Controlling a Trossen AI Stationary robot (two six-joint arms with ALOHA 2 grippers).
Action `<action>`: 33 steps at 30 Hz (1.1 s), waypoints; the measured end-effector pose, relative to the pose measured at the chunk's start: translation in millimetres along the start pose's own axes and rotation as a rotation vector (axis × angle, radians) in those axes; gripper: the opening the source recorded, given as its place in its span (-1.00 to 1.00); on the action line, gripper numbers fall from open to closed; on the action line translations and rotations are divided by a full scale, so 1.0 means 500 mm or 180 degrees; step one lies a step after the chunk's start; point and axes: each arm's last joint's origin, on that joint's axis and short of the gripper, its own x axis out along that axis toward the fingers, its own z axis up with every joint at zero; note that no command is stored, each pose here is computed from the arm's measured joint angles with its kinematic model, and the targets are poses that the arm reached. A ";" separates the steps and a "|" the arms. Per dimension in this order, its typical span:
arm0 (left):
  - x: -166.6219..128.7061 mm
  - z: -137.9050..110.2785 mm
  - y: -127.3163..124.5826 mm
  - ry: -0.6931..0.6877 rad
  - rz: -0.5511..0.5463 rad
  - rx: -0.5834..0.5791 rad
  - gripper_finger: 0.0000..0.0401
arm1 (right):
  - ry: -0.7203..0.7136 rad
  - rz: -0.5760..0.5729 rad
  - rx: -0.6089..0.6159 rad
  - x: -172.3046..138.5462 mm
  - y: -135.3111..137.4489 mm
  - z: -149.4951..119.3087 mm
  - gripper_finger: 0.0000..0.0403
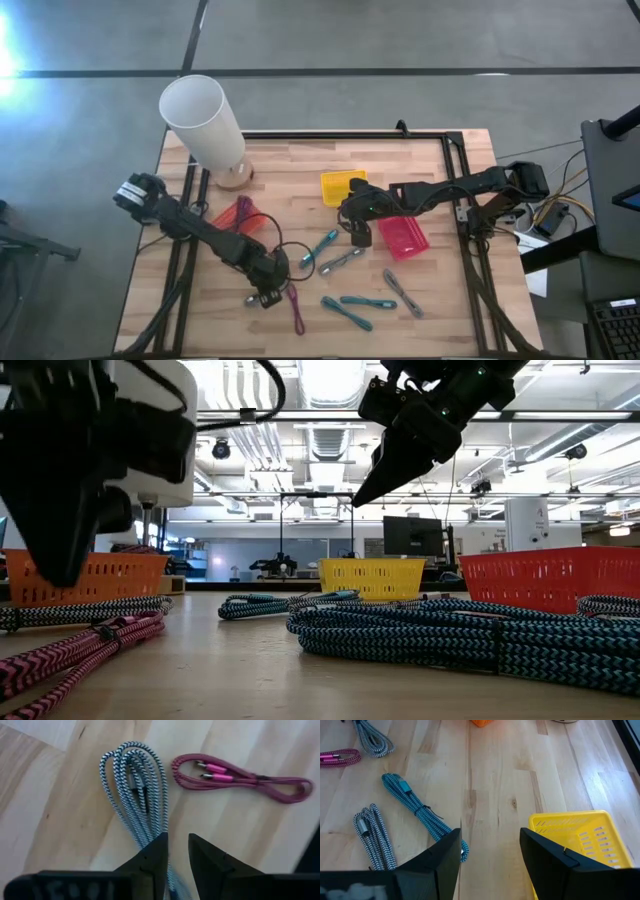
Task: Pick & Place USB Port
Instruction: Put the left white patterned charger cable into the yellow bin
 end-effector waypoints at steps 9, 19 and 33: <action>0.059 0.003 0.009 0.0126 0.0253 -0.0009 -0.53 | -0.0001 0.0000 0.0000 0.000 0.000 0.000 -0.01; 0.032 0.018 0.003 -0.0491 0.0328 0.0426 -0.94 | -0.0006 0.0000 -0.0001 0.000 0.000 0.000 -0.01; -0.124 0.037 0.006 -0.2012 0.0784 0.0664 -1.00 | -0.0040 -0.0002 -0.0104 -0.005 -0.001 0.011 -0.01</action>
